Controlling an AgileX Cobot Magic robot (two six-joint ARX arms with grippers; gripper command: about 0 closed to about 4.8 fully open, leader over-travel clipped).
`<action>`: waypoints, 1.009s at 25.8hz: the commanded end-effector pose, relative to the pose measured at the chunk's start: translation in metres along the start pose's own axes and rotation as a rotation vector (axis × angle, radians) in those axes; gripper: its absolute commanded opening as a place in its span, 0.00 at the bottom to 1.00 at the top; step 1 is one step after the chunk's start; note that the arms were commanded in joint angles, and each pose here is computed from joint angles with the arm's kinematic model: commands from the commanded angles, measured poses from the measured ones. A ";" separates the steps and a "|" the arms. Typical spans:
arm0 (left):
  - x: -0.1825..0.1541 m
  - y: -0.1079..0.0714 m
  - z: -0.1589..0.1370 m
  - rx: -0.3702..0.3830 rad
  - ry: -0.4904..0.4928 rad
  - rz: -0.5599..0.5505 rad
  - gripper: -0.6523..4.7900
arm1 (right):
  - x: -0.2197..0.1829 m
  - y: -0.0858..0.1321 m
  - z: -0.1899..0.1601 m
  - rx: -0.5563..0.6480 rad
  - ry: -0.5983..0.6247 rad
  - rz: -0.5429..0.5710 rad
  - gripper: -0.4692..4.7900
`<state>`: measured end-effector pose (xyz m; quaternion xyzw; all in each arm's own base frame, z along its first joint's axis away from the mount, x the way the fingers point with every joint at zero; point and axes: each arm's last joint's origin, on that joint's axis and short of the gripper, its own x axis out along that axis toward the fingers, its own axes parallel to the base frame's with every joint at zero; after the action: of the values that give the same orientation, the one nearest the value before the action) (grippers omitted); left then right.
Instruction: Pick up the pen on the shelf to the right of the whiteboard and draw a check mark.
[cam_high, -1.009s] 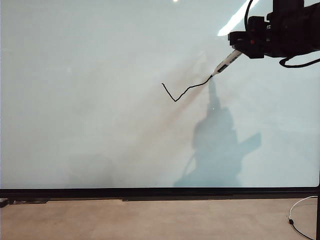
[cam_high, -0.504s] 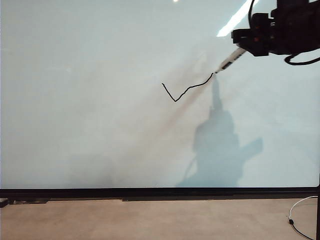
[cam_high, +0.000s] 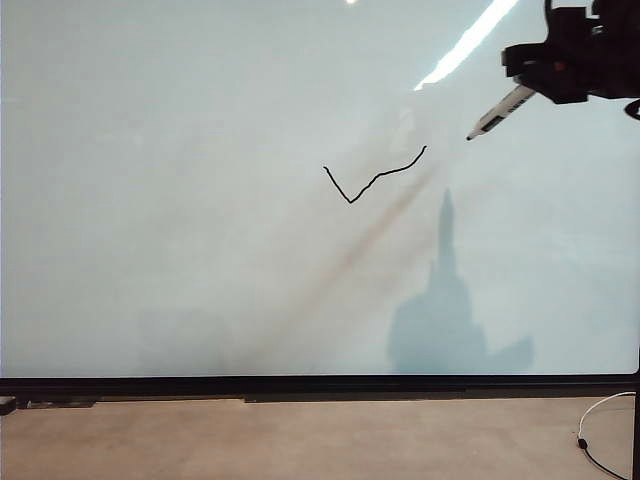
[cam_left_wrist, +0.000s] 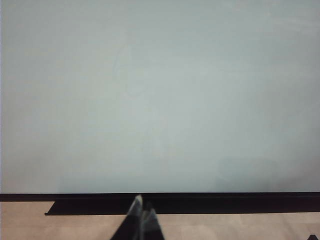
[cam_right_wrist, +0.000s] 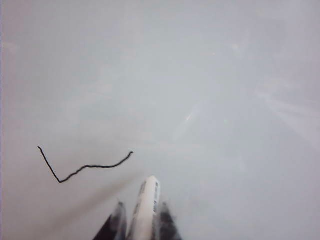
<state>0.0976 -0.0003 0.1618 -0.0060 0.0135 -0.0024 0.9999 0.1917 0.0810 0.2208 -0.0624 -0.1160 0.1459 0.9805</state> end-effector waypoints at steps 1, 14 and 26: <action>0.000 0.000 0.002 0.004 -0.009 0.000 0.11 | -0.008 -0.002 0.000 -0.001 -0.005 -0.017 0.08; 0.000 0.000 0.002 0.004 -0.009 0.000 0.11 | -0.051 -0.006 -0.015 0.034 -0.005 -0.114 0.08; 0.000 0.000 0.002 0.004 -0.009 0.000 0.11 | -0.071 -0.008 -0.027 0.035 0.007 -0.176 0.08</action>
<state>0.0976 -0.0003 0.1619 -0.0060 0.0133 -0.0022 0.9999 0.1350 0.0503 0.1799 -0.0393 -0.1081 0.0647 0.9912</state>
